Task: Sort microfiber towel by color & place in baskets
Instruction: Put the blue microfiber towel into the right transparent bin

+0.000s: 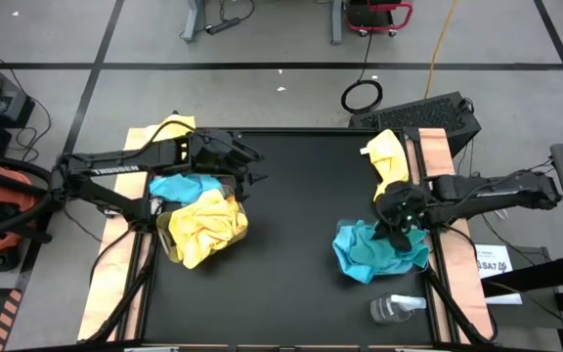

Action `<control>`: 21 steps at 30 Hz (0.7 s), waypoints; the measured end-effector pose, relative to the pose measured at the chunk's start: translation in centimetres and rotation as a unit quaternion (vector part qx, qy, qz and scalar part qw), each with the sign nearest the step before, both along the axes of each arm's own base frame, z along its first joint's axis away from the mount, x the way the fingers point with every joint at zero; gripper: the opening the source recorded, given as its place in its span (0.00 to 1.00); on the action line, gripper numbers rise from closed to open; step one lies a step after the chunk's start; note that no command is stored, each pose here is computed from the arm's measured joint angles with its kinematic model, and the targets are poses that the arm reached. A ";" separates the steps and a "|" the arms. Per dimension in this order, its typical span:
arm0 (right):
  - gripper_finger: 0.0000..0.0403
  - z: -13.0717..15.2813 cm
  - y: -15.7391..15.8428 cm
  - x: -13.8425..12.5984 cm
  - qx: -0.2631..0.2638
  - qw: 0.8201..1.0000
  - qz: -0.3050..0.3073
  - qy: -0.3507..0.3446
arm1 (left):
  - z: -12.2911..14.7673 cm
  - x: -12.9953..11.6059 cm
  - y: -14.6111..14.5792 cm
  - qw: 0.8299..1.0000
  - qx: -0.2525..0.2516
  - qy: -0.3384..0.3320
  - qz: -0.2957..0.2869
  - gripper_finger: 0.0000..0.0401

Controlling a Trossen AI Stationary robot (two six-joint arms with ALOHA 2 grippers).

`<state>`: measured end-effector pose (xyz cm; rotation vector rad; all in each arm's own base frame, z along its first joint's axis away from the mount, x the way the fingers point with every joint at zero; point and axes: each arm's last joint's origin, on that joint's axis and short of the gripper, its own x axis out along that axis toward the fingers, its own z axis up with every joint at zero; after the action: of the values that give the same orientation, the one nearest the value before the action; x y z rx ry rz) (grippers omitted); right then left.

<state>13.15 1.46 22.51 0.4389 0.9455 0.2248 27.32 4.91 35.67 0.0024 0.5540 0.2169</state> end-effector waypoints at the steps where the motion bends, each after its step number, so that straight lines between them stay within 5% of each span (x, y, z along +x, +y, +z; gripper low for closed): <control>1: 0.00 -0.2 0.1 0.2 -0.002 1.000 -0.003 0.010 | 0.2 -0.3 0.2 1.000 0.001 0.004 0.004 0.63; 10: 0.00 -2.4 1.0 2.1 -0.028 0.995 -0.009 0.092 | 0.6 -1.8 1.6 0.999 0.002 0.018 0.033 0.63; 21: 0.01 -6.6 1.4 4.7 -0.034 0.988 -0.030 0.149 | 0.7 -3.0 2.5 0.995 0.064 0.057 0.054 0.63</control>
<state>17.87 2.87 15.87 0.4442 1.2278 0.0708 24.36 7.44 36.35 0.1096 0.6530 0.3594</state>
